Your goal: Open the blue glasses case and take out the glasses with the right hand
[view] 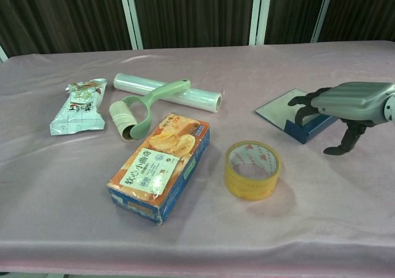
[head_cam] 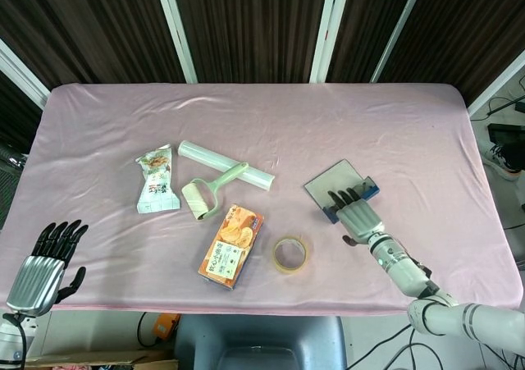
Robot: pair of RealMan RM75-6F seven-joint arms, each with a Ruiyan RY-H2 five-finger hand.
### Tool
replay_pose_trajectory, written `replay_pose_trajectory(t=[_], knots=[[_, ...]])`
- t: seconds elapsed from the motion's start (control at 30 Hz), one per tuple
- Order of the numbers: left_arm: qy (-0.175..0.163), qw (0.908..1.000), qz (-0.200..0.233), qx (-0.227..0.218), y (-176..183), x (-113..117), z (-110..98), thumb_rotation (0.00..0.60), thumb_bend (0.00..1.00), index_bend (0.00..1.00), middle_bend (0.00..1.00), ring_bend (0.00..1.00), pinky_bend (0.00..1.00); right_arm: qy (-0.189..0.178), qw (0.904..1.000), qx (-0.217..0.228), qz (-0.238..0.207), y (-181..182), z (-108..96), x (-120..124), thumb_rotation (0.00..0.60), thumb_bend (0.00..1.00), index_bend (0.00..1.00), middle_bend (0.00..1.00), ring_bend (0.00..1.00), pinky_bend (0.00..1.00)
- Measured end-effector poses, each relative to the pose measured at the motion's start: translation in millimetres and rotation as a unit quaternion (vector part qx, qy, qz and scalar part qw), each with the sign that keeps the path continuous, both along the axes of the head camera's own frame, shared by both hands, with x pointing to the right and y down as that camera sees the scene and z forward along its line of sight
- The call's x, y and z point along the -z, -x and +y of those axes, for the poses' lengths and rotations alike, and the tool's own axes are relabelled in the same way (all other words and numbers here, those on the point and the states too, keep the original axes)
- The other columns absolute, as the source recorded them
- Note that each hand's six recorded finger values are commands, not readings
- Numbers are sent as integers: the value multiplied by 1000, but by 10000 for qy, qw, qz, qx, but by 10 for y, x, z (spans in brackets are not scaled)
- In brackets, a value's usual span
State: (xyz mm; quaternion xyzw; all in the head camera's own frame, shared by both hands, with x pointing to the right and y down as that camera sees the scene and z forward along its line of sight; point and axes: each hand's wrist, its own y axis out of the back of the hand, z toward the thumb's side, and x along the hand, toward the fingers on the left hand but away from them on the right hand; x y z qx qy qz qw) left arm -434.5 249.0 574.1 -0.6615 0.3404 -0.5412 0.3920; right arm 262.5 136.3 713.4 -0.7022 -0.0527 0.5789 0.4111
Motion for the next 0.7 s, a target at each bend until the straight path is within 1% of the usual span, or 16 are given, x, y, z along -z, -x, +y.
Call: replay_pose_trajectory(t=[0.2,0.4,0.53,0.7], knots=[[-15,10000,14,-5,8,15,9,600,404,0,32,0,0,32,9990,446,-32,68,265,124,600,421,410,0,0,0],[-25,10000,6,-34,-4,17,19,600,403,0,32,0,0,52,9965,829,115,-43,539,308,600,422,411,0,0,0],[-19,10000,-17,-44,-8,10,23,600,404,0,32,0,0,78,9954,914,273,-215,678,417,600,422,411,0,0,0],[35,9999,-47,-92,-33,-20,31,600,404,0,32,0,0,80,9949,848,531,-488,782,520,600,422,413,0,0,0]])
